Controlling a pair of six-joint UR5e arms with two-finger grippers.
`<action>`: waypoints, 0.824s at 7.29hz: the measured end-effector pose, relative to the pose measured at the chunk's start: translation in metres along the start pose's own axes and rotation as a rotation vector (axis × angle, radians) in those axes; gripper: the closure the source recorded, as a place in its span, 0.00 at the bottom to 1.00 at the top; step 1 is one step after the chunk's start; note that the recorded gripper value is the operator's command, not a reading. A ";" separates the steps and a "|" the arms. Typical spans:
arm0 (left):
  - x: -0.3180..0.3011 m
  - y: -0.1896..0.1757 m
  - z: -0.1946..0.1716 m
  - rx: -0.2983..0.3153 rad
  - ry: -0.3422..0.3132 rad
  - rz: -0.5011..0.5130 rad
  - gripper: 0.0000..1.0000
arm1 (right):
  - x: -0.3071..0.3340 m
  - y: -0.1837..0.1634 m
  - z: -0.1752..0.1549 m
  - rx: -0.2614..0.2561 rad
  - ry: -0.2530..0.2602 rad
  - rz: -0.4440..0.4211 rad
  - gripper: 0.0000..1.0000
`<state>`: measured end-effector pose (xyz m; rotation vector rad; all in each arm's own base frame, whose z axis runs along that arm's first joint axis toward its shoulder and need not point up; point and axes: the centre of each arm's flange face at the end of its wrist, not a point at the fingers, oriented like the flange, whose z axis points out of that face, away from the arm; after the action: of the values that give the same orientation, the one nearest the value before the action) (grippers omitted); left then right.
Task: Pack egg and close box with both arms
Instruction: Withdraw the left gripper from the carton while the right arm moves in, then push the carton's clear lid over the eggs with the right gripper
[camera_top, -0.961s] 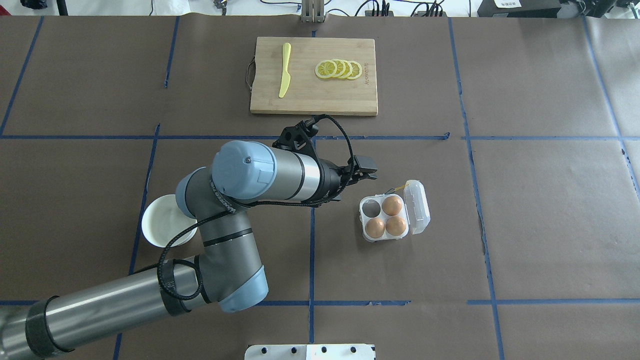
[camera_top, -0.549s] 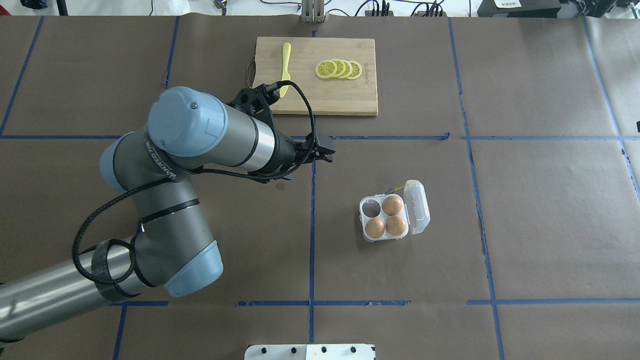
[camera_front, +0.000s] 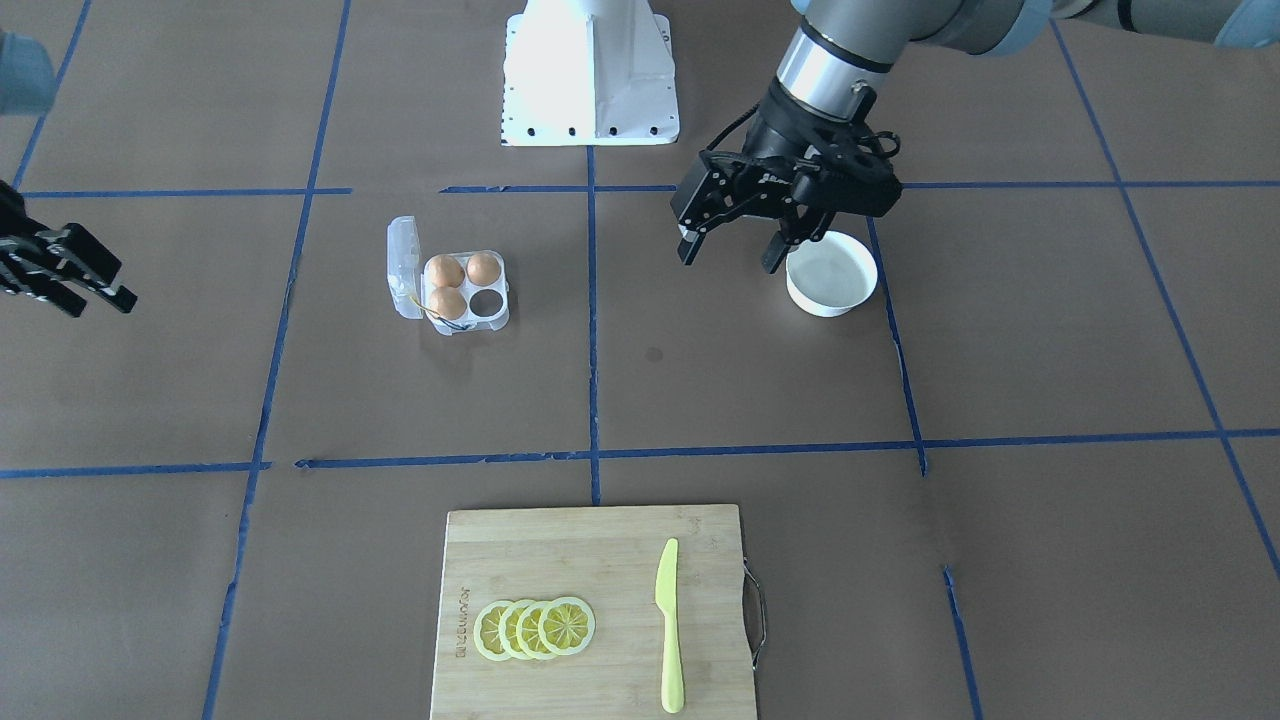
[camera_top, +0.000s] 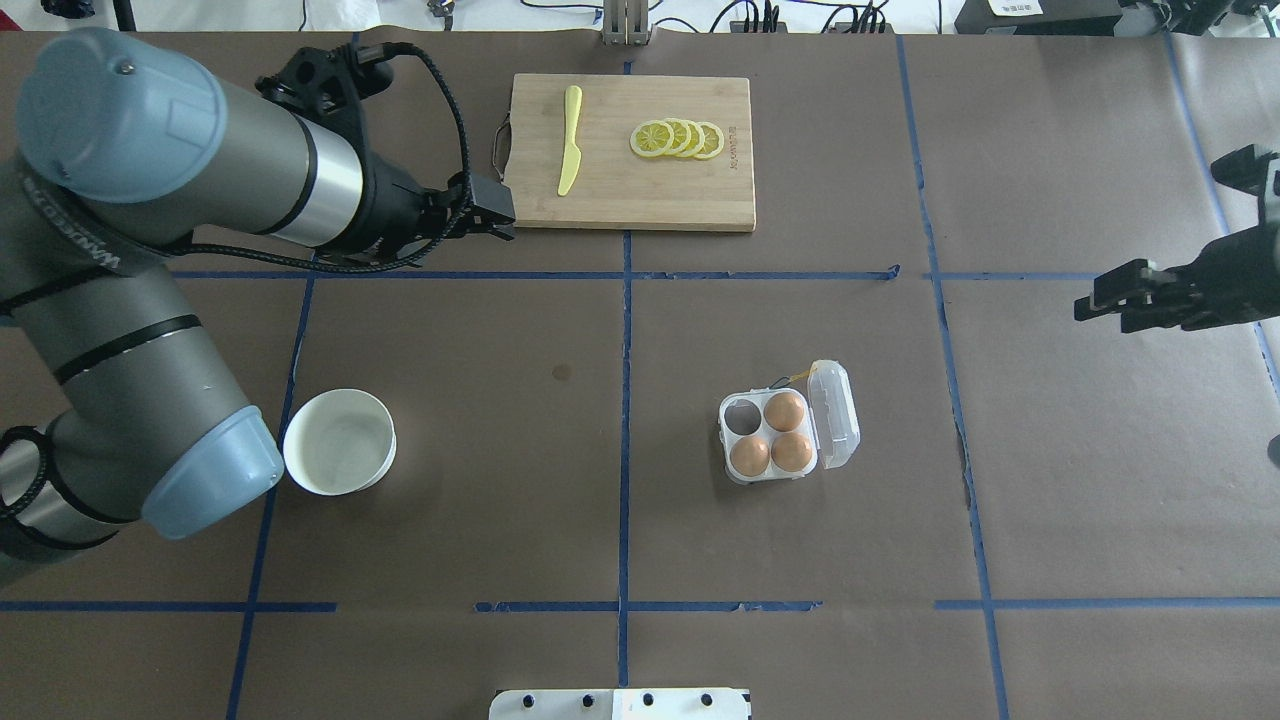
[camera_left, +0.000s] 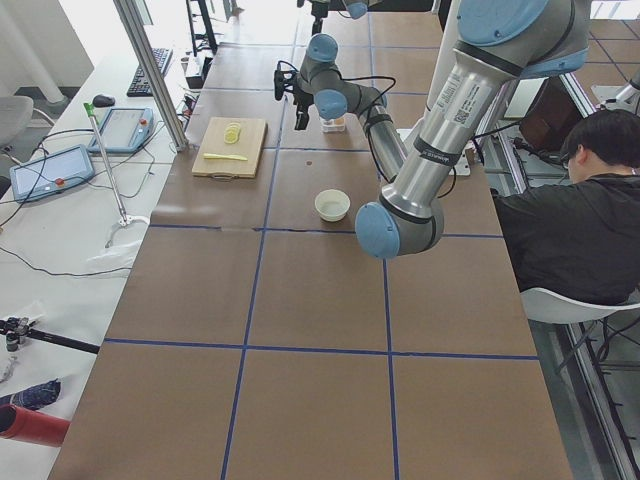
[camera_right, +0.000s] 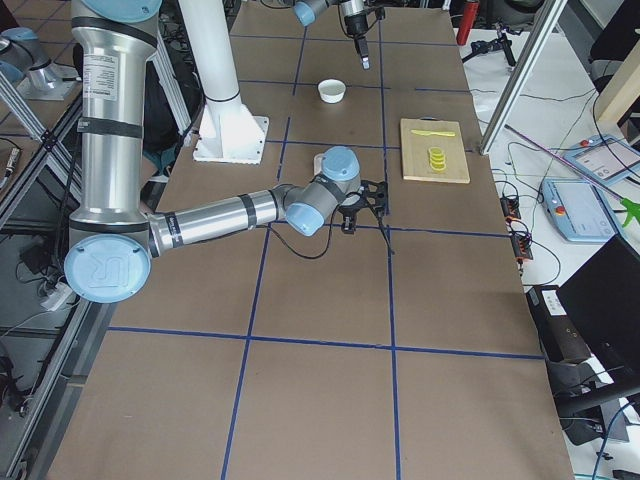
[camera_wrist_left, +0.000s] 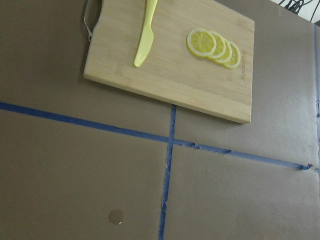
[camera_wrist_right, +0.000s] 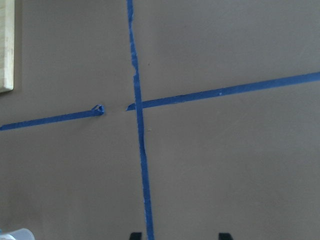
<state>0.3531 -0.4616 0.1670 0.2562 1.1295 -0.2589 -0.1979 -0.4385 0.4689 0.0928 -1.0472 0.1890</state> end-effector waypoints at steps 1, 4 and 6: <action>-0.022 -0.011 -0.008 0.021 -0.024 0.038 0.00 | -0.034 0.020 0.026 -0.017 -0.018 0.001 1.00; -0.066 -0.034 -0.020 0.057 -0.082 0.114 0.00 | -0.107 0.067 0.067 -0.088 -0.087 -0.026 1.00; -0.081 -0.043 -0.024 0.069 -0.104 0.143 0.00 | -0.144 0.087 0.083 -0.121 -0.123 -0.064 1.00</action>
<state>0.2860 -0.4880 0.2278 0.3785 0.9960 -0.1825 -0.3562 -0.3829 0.3838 0.0288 -1.1740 0.0618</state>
